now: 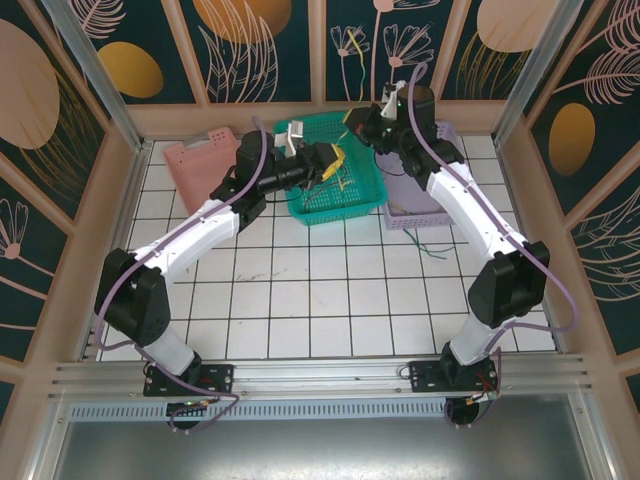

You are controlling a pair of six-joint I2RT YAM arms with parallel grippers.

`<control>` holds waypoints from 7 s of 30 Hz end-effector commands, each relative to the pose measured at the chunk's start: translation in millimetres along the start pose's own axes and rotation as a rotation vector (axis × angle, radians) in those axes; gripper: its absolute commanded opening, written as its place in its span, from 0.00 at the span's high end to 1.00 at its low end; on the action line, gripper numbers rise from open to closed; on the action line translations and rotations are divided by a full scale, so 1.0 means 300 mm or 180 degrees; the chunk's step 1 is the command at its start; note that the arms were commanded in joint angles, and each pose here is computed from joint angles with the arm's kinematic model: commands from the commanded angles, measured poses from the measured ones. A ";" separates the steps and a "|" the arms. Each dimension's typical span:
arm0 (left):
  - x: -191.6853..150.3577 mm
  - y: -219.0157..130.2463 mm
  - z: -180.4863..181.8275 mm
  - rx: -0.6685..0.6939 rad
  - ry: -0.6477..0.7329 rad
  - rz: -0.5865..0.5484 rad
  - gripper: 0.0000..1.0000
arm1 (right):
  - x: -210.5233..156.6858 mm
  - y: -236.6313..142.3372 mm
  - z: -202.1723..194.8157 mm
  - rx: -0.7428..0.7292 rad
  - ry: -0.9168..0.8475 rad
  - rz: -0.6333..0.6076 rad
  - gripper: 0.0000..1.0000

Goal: Untangle the cables

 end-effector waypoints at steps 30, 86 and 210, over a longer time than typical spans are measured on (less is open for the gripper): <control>-0.001 -0.160 0.012 0.0670 0.0462 -0.0379 0.35 | 0.366 -0.064 -1.156 -0.2909 0.0364 -0.0292 0.77; -0.051 -0.123 0.127 0.0788 0.0482 -0.0114 0.42 | -0.265 -0.544 -1.356 -0.2808 0.3631 -0.1186 0.68; -0.043 0.003 0.100 0.0432 0.0611 -0.0055 1.00 | 0.262 -0.354 -0.083 -0.0816 0.0656 -0.0831 0.51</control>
Point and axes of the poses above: each hand's point on the last joint's axis, 136 mm out from that joint toward the fingers, its own y axis out along the fingers, its own z axis along the line the jaws close on, x = y × z, the point moved 1 cm from there along -y, back along the fingers, and after that the axes turned 8 degrees about y, right-handed, at the moved point
